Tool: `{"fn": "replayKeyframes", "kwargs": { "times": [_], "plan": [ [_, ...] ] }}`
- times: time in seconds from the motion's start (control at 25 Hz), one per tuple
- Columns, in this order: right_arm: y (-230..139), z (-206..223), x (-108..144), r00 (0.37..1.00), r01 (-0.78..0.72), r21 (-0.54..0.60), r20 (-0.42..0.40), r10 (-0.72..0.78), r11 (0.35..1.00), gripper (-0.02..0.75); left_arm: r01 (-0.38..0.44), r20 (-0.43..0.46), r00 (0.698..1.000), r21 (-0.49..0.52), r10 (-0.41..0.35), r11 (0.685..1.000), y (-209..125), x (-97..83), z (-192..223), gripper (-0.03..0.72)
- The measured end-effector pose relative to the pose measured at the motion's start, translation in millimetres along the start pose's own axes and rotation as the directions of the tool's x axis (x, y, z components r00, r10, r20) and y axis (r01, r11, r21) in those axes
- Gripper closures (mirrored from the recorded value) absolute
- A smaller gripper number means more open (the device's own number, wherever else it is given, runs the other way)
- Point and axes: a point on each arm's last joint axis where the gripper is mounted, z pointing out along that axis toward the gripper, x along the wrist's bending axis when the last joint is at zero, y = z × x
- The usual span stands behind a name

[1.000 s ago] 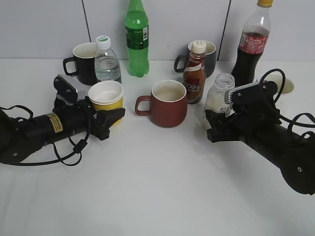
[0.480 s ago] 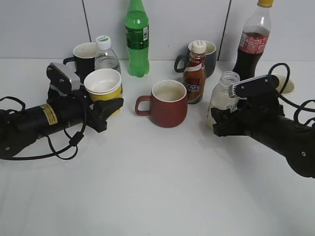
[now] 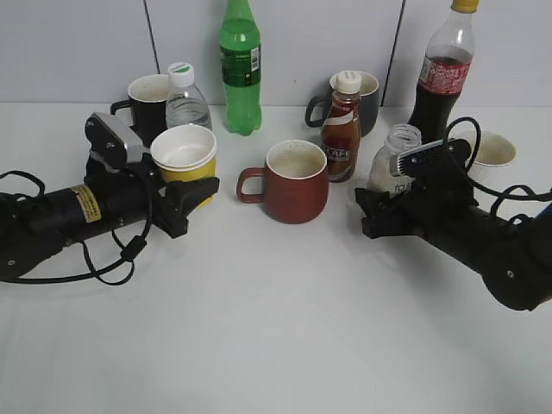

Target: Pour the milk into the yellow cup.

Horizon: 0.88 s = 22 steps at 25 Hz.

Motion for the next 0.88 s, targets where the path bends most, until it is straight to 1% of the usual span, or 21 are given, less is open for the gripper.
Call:
{"fn": "replayKeyframes", "kwargs": {
  "times": [0.08, 0.2, 0.28, 0.36, 0.48, 0.56, 0.68, 0.72, 0.8, 0.88],
  "plan": [
    [-1.7, 2.5, 0.1, 1.0, -0.001, -0.003, -0.001, 0.001, 1.0, 0.2, -0.003, 0.006, 1.0, 0.001, 0.003, 1.0, -0.1, -0.6, 0.0, 0.286],
    [-3.2, 2.8, 0.2, 1.0, -0.002, 0.001, -0.001, 0.002, 1.0, 0.309, -0.014, 0.03, 0.999, 0.006, 0.014, 1.0, -0.5, -2.8, 0.0, 0.286],
    [-3.2, 2.8, 0.2, 1.0, -0.003, 0.001, -0.001, 0.003, 1.0, 0.305, -0.026, 0.055, 0.998, 0.009, 0.025, 1.0, -0.9, -5.0, -0.1, 0.286],
    [-3.1, 3.0, 0.2, 1.0, -0.003, 0.001, -0.001, 0.003, 1.0, 0.305, -0.028, 0.061, 0.998, 0.01, 0.028, 1.0, -1.0, -5.5, -0.1, 0.286],
    [-0.3, 1.8, -0.1, 1.0, -0.001, 0.021, -0.002, 0.001, 1.0, 0.305, -0.045, 0.058, 0.997, 0.013, 0.044, 0.999, 9.6, -4.9, -1.8, 0.286],
    [5.8, -0.8, -0.5, 1.0, 0.004, 0.052, -0.006, -0.003, 0.999, 0.305, -0.039, 0.052, 0.998, 0.013, 0.038, 0.999, 20.9, -4.2, -4.0, 0.286],
    [24.9, -8.6, -0.2, 0.999, 0.03, 0.071, -0.028, -0.028, 0.997, 0.305, -0.014, 0.077, 0.997, 0.0, 0.014, 1.0, 35.7, -6.7, -7.2, 0.286],
    [35.1, -12.4, 0.0, 0.999, 0.041, 0.059, -0.034, -0.039, 0.997, 0.305, -0.011, 0.083, 0.997, 0.001, 0.011, 1.0, 36.7, -7.3, -7.5, 0.286],
    [53.5, -20.5, 3.3, 0.997, 0.063, 0.042, -0.049, -0.061, 0.997, 0.305, -0.003, 0.134, 0.991, 0.005, 0.002, 1.0, 43.5, -12.3, -9.8, 0.286],
    [73.6, -29.9, 10.2, 0.993, 0.095, -0.002, -0.075, -0.095, 0.995, 0.305, 0.018, 0.177, 0.984, 0.019, -0.021, 1.0, 48.0, -17.6, -11.1, 0.286]
  ]
}}
